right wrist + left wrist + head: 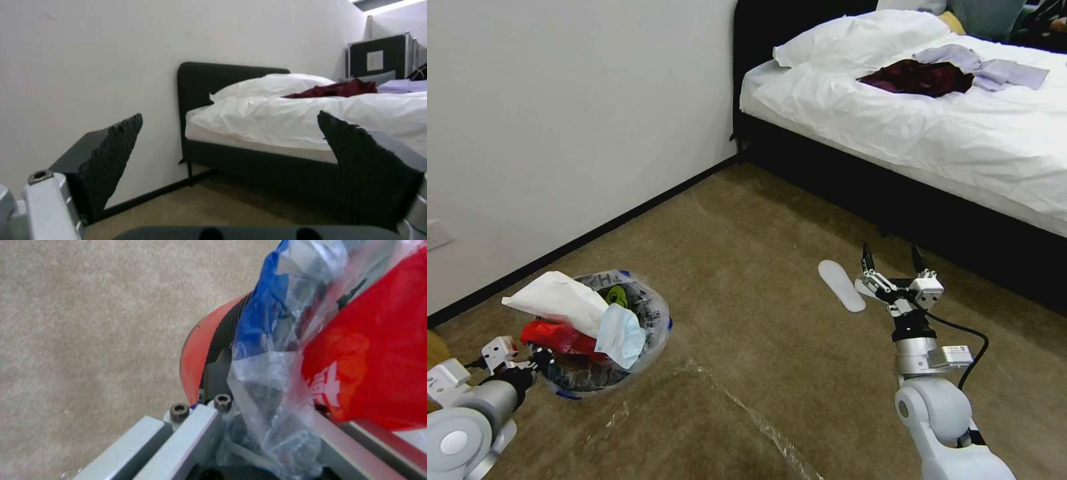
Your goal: Pick up the trash bin and place the garbage on the floor into it.
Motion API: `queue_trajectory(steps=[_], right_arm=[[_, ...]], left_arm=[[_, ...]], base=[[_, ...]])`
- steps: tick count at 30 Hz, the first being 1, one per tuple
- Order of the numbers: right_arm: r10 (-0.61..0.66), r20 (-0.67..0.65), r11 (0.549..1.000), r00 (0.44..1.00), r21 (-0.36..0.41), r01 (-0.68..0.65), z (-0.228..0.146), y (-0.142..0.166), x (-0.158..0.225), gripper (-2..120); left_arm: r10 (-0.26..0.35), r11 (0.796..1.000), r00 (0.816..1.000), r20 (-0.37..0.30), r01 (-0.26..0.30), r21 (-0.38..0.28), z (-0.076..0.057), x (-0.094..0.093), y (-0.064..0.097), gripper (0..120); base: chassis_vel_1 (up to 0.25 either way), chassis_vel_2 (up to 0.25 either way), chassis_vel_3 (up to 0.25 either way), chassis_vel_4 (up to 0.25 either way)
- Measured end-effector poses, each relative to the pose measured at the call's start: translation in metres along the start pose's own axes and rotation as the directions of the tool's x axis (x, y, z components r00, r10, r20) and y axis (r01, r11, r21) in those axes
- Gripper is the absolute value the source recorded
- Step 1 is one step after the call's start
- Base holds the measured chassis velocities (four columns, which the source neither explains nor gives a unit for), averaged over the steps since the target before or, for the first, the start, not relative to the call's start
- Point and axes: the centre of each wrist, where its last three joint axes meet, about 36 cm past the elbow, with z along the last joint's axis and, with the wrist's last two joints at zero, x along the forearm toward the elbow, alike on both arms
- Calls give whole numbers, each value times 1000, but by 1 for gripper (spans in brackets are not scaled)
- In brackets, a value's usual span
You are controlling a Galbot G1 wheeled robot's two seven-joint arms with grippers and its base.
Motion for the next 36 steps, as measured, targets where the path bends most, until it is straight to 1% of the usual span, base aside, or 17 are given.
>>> queue_trajectory(steps=[9, 14, 24, 29, 36], right_arm=[[-2, 7, 1000, 1000, 21, 2, 1, -1, 1, 100], [-5, 12, 1000, 1000, 27, 4, 1, 0, 2, 100], [-10, 10, 1000, 1000, 29, 9, 6, 2, 0, 100], [-8, 5, 1000, 1000, 31, 8, 7, 3, 2, 100], [-20, -14, 999, 1000, 32, 21, 8, -6, 8, 100]], left_arm=[[2, 1000, 1000, -4, -2, -1, 1, -1, -1, 0], [3, 1000, 1000, -4, -3, -1, 1, -1, -1, 0], [6, 1000, 1000, -3, -6, 4, 2, 0, -1, 0], [16, 1000, 1000, -3, -16, 2, 0, -1, -3, 0], [28, 1000, 1000, -1, -28, -1, -3, 0, -6, 0]], base=[[-130, 141, 140, -142], [-90, 73, 73, -89], [0, 0, 0, 0], [0, 0, 0, 0], [0, 0, 0, 0]])
